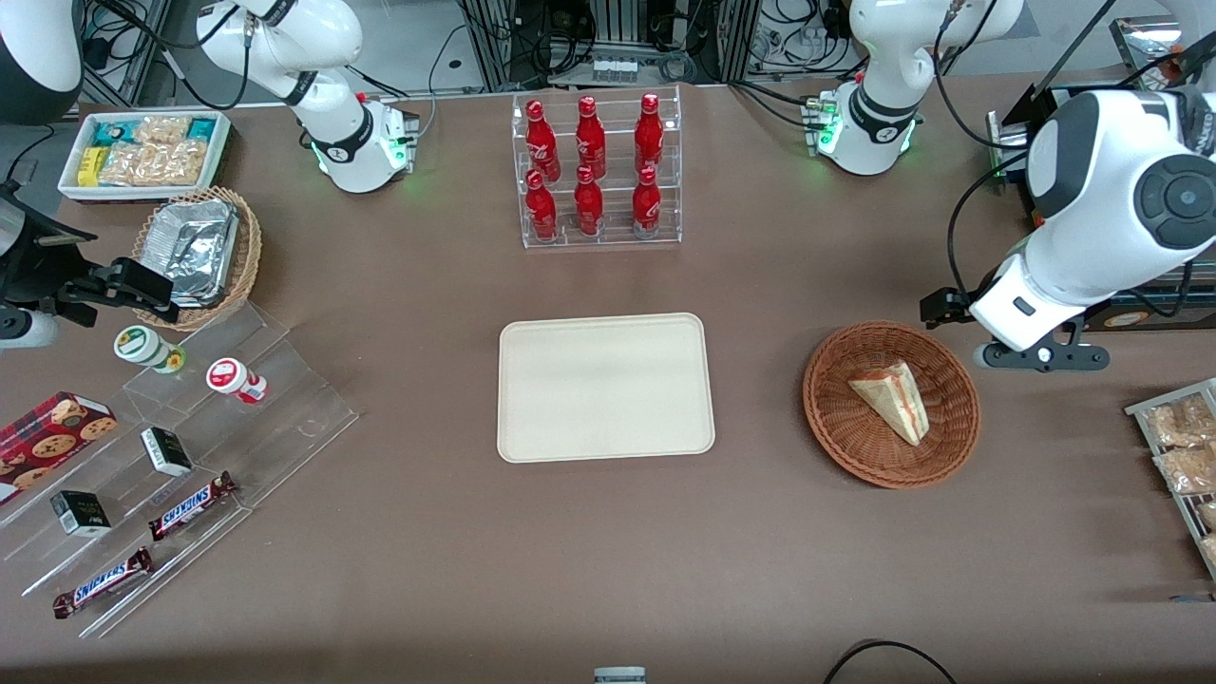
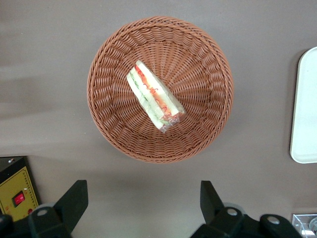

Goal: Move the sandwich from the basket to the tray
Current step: 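Move the left gripper over the wrapped sandwich in the wicker basket, then lower the open left gripper and close it on the sandwich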

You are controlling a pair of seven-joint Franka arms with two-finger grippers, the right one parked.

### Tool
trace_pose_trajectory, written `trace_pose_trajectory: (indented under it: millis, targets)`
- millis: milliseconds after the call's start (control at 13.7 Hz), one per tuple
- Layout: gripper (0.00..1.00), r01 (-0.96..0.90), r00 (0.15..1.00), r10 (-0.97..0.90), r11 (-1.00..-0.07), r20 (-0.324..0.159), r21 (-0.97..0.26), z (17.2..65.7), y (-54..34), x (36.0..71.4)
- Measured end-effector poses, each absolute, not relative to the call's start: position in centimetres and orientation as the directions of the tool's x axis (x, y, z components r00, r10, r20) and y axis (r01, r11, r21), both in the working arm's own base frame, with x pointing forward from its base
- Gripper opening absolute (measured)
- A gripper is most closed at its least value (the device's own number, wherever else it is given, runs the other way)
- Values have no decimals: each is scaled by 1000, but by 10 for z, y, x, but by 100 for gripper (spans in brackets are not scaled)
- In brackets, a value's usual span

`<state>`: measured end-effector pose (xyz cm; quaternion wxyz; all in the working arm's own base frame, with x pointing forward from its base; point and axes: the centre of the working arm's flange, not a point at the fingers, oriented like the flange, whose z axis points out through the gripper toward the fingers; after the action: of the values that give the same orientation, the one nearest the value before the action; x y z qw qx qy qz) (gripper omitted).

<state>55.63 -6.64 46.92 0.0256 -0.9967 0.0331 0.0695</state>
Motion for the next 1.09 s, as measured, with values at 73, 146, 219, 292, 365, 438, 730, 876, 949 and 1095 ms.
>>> trace_pose_trajectory:
  millis: [73, 146, 219, 292, 365, 438, 730, 876, 949, 1095]
  targets:
    - [100, -69, 988, -62, -997, -138, -46, 466, -66, 556]
    - [100, -70, 990, -63, -997, -129, -45, 463, -66, 557]
    - [100, -69, 991, -64, -997, -120, -44, 458, -66, 557]
    - [100, -68, 992, -63, -997, -114, -44, 450, -65, 556]
    - [100, -67, 993, -62, -997, -105, -42, 439, -64, 555]
    - [100, -63, 994, -59, -997, -95, -41, 427, -63, 554]
    - [100, 25, 998, 27, -999, -55, -38, 386, -59, 544]
    - [100, 114, 993, 115, -993, -33, -37, 376, -59, 542]
    - [100, 176, 984, 177, -984, -19, -34, 371, -59, 542]
    - [100, 316, 949, 316, -949, 3, -25, 359, -59, 541]
